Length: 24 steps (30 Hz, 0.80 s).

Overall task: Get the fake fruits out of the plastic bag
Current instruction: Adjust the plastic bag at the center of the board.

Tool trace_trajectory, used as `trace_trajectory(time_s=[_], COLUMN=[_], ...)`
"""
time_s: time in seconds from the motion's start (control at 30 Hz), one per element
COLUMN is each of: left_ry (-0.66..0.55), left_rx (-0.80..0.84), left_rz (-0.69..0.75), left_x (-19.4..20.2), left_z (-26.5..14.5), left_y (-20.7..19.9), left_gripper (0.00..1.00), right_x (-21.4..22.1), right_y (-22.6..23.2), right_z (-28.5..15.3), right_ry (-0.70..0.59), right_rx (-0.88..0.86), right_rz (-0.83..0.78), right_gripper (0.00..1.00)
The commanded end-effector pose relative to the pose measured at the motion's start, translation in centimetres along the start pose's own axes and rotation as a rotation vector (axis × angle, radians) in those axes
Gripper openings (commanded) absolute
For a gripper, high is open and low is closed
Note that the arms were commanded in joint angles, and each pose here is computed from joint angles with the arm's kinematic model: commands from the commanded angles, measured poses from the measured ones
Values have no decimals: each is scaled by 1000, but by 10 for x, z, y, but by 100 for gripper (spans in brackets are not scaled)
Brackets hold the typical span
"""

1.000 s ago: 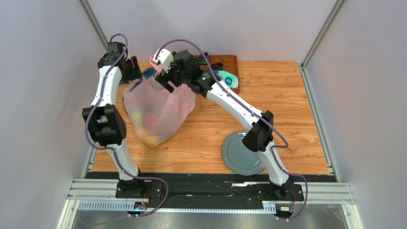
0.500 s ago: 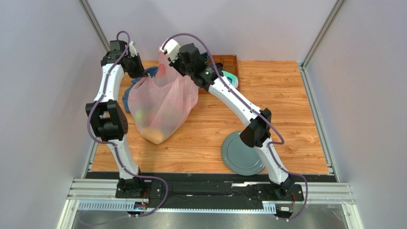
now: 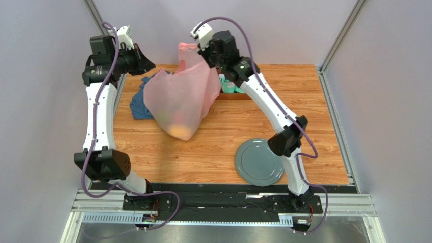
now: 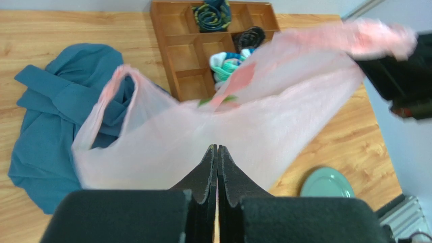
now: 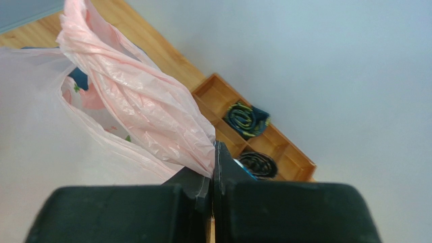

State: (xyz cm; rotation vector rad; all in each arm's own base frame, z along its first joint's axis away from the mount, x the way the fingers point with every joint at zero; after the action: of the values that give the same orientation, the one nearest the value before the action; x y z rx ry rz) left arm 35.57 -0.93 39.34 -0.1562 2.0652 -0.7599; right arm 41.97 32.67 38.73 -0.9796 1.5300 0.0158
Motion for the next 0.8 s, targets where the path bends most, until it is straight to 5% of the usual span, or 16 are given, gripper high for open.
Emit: trace_trajectory(time_s=[0.0, 0.17, 0.3, 0.33, 0.37, 0.43, 0.47, 0.5, 0.63, 0.77], left_ry=[1, 261, 313, 305, 266, 226, 178, 185, 122, 184], left_rx=[52, 41, 29, 53, 85, 112, 169, 164, 206, 180], left_rz=[78, -118, -218, -221, -191, -134, -49, -45, 108, 183], left_x=[18, 116, 170, 172, 167, 153, 133, 121, 62, 52], left_z=[-50, -64, -73, -71, -63, -50, -45, -28, 13, 71], left_y=[-29, -7, 4, 4, 3, -4, -24, -23, -70, -82], left_gripper=[0, 0, 0, 12, 45, 60, 82, 92, 97, 97], right_x=[-21, 57, 135, 141, 145, 147, 145, 141, 126, 129], right_y=[-50, 0, 49, 55, 58, 58, 56, 54, 44, 42], right_z=[-77, -122, -175, -180, -184, -190, -191, -192, -193, -192], right_ry=[-49, 210, 395, 392, 397, 401, 405, 393, 357, 345], right_rx=[72, -113, -255, -292, -299, -291, -290, -300, -298, -283], right_rz=[58, 103, 130, 132, 128, 123, 125, 126, 117, 134], right_gripper=[0, 0, 2, 11, 33, 53, 63, 64, 67, 66])
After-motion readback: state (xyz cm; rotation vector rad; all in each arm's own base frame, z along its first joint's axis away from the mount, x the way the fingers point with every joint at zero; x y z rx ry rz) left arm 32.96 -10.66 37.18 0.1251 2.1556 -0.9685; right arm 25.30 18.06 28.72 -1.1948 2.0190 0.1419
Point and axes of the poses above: each gripper's point midway between its finger pads, its own z axis out along the fingers, its own y axis along the line the jaws close on, x = y × z, the point moved 9 cm from there along -z, back along the fingers, and after that the axes turned 12 degrees about -z, right-handed, at the moved point
